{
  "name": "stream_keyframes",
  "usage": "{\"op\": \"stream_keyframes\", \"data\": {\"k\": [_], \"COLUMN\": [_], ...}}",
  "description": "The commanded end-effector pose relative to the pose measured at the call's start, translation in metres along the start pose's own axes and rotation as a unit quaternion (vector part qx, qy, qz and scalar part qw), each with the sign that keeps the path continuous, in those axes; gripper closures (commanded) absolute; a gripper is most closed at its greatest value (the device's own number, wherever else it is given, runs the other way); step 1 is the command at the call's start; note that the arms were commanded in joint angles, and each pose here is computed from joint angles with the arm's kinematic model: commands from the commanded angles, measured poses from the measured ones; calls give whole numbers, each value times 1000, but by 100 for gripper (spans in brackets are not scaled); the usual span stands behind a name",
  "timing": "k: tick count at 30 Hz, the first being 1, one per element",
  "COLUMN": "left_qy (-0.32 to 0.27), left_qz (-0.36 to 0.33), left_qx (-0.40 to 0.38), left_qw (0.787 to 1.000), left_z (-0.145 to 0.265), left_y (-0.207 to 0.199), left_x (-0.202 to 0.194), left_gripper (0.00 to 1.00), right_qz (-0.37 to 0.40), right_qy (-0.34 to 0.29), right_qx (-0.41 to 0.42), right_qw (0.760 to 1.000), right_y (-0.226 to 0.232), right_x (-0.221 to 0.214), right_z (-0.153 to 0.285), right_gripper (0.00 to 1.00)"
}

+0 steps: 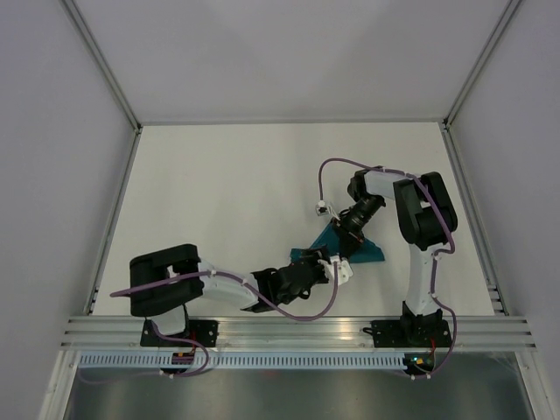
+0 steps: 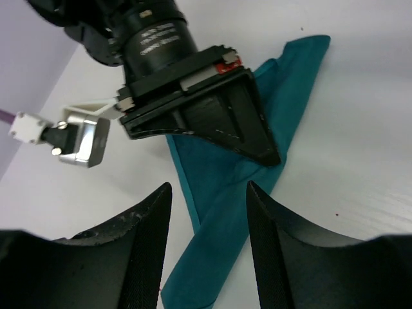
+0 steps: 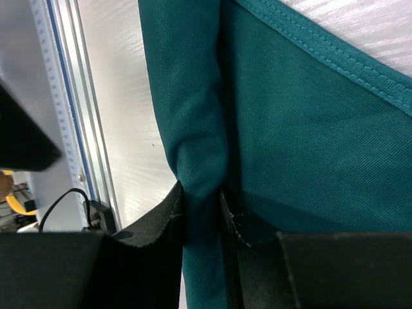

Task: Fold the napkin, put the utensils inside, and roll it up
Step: Roll the napkin with the utensil

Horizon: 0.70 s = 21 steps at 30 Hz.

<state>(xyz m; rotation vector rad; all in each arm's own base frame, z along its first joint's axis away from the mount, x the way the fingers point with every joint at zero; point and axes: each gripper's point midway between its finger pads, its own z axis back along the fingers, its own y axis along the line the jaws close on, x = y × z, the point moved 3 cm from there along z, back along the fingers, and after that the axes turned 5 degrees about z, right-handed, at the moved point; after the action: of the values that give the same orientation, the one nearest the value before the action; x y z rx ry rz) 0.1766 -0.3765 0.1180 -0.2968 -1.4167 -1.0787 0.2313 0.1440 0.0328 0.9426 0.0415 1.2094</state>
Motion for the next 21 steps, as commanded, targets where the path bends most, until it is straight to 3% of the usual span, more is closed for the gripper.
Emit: {"op": "stream_keyframes", "data": {"k": [1,8,21], "left_qy": [-1,35,95], "left_qz": [-61,-77,-72], "left_qx": [-16,-96,-89], "left_qw": [998,992,989], "left_z": [-14,-30,-54], "left_y": [-12,-51,-52], "left_x": [6,-20,-64], "left_gripper": [44,43,46], "right_qz": [28,12,-2], "right_qy": [36,36,36], "right_qx": [-17,-14,-2], "right_qw": [999,999,999], "right_y": [-27,-33,-38], "right_x": [-17,-18,-17], "right_z": [-5,-4,-6], "right_gripper": [78,77,77]}}
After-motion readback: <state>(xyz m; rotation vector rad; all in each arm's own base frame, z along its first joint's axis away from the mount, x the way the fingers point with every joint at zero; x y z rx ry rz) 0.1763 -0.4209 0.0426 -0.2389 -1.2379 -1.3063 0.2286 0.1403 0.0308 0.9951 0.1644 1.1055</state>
